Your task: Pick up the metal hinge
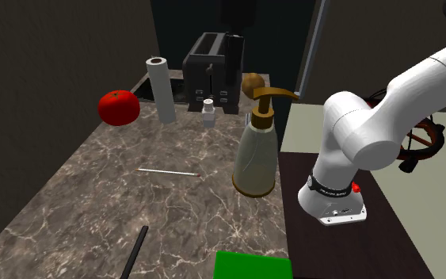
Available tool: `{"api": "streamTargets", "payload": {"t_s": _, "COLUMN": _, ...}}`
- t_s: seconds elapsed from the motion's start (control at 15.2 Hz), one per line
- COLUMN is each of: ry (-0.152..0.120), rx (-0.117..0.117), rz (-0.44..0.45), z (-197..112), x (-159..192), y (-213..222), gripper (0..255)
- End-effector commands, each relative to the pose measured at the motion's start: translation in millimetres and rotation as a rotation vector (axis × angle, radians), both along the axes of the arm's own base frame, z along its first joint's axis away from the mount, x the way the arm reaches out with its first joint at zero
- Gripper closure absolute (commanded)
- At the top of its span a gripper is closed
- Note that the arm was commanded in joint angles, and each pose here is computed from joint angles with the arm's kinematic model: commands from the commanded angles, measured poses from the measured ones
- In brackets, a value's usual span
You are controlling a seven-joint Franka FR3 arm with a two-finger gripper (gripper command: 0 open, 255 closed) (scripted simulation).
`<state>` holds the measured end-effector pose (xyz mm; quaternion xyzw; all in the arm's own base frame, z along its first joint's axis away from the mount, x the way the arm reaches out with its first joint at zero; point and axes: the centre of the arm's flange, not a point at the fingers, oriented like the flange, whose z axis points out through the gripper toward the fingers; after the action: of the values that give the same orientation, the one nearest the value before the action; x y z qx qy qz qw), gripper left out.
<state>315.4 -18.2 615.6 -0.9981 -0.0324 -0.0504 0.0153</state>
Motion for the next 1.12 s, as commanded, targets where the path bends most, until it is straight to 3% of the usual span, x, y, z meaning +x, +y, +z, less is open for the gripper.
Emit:
{"api": "streamTargets", "payload": {"t_s": 0.0, "ry": 0.000, "rx": 0.000, "rz": 0.000, "z": 0.0, "x": 0.0, "y": 0.0, "gripper": 0}}
{"api": "streamTargets", "payload": {"t_s": 1.06, "ry": 0.085, "rx": -0.041, "rz": 0.303, "z": -162.7, "x": -59.9, "y": -106.7, "gripper": 0}}
